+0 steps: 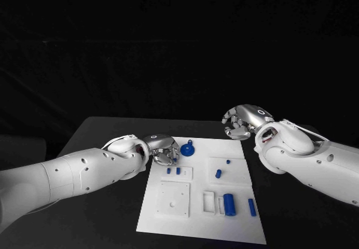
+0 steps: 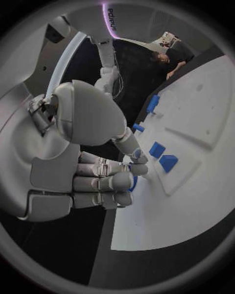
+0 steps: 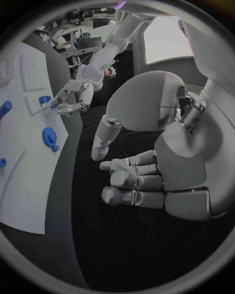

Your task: Assemble the parts on the task board

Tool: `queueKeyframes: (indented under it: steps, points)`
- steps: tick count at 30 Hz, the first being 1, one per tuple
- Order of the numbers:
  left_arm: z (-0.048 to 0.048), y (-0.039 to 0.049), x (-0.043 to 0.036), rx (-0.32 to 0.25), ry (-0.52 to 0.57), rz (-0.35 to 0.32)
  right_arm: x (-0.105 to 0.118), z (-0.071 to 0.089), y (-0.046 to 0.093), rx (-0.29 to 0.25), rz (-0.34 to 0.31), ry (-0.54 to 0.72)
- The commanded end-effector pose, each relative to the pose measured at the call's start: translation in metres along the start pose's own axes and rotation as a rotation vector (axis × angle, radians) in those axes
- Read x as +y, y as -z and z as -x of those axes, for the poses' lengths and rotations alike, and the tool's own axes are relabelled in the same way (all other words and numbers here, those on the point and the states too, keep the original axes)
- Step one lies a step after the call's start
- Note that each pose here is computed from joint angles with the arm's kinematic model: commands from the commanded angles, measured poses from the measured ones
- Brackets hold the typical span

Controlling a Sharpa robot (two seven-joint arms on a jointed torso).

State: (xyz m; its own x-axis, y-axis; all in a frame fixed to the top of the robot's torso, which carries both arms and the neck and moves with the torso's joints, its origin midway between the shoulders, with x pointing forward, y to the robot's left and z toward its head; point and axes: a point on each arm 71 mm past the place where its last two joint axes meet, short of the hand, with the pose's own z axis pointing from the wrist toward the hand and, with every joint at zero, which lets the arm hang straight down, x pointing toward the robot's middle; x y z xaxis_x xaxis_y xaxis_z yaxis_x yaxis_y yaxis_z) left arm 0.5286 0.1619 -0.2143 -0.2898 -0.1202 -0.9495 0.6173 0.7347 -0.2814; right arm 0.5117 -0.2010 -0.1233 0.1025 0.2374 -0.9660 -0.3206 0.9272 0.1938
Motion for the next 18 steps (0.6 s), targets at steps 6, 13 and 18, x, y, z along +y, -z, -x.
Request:
queueKeyframes:
  steps: [6,13,18]
  points:
    - [0.0000,-0.0021,-0.0025,-0.023,0.010,-0.018,0.0017,-0.0001,-0.0001,0.010,0.011,0.003]
    - [-0.0022,-0.0030,-0.0025,-0.027,0.008,-0.015,0.0025,-0.0002,0.0000,0.011,0.013,0.003]
    - [-0.0013,-0.0022,0.0004,-0.037,0.004,-0.006,0.0031,-0.0003,0.0000,0.011,0.014,0.002]
